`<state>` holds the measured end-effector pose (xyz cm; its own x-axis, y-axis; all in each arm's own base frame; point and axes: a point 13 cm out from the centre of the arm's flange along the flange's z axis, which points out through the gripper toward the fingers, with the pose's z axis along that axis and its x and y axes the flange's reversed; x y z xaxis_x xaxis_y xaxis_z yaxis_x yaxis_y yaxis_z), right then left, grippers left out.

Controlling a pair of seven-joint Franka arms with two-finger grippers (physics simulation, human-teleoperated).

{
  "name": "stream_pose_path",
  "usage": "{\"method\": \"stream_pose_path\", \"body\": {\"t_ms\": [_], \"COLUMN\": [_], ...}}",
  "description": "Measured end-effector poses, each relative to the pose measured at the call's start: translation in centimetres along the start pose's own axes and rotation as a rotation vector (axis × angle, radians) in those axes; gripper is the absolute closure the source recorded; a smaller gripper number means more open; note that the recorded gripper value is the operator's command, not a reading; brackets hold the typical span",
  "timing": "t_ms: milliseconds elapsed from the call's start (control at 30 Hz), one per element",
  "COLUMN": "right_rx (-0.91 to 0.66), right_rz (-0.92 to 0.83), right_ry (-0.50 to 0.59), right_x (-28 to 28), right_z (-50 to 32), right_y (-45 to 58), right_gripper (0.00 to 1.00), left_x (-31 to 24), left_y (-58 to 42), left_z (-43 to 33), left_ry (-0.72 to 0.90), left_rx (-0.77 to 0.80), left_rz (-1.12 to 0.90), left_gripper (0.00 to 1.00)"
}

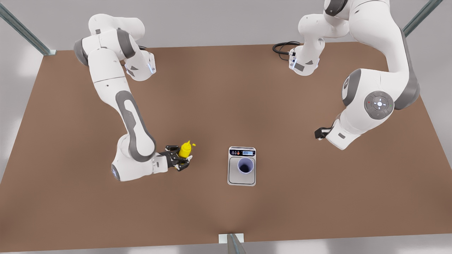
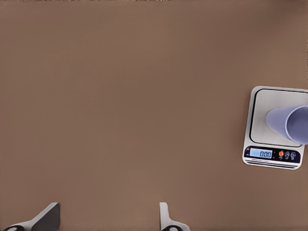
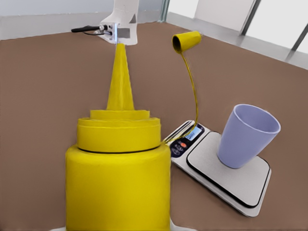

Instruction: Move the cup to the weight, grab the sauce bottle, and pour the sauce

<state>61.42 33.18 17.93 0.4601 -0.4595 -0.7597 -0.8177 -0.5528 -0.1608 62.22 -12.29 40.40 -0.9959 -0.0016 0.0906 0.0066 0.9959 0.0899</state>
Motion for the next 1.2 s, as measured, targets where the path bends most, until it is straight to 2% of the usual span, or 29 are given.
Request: {"method": "stream_pose_path", "body": {"t_ms": [133, 267, 467, 667, 833, 1033, 1200], "right_rx": [-0.028, -0.013, 0.038, 0.144, 0.238, 0.301, 0.355], "right_rz": [0.081, 0.199, 0.378, 0.608, 0.729, 0.791, 0.782], "right_ry": [0.177, 0.301, 0.399, 0.496, 0.603, 0.676, 0.811], "right_x": [-1.2, -3.8, -8.3, -6.4, -4.8, -5.6, -4.8], "right_z": [1.0, 2.7, 7.7, 8.7, 8.8, 10.3, 8.7], "right_y": [-2.2, -4.8, -8.3, -9.7, -10.5, -10.9, -11.0], "right_gripper": [0.51, 0.51, 0.51, 0.51, 0.51, 0.51, 0.51], "left_x": [-0.2, -0.3, 1.3, 3.3, 4.0, 4.2, 4.3], "left_y": [0.0, -0.1, 3.0, 0.8, -0.1, 0.0, -0.1], "left_z": [-0.1, -0.1, -0.2, -0.3, -0.3, -0.2, -0.2], "left_ry": [-0.009, -0.012, 0.056, 0.115, 0.137, 0.148, 0.151], "left_rx": [0.002, 0.003, 0.002, 0.031, 0.051, 0.057, 0.058], "left_rz": [0.032, 0.059, 0.038, 0.089, 0.111, 0.118, 0.124], "left_gripper": [0.0, 0.0, 0.0, 0.0, 0.0, 0.0, 0.0]}}
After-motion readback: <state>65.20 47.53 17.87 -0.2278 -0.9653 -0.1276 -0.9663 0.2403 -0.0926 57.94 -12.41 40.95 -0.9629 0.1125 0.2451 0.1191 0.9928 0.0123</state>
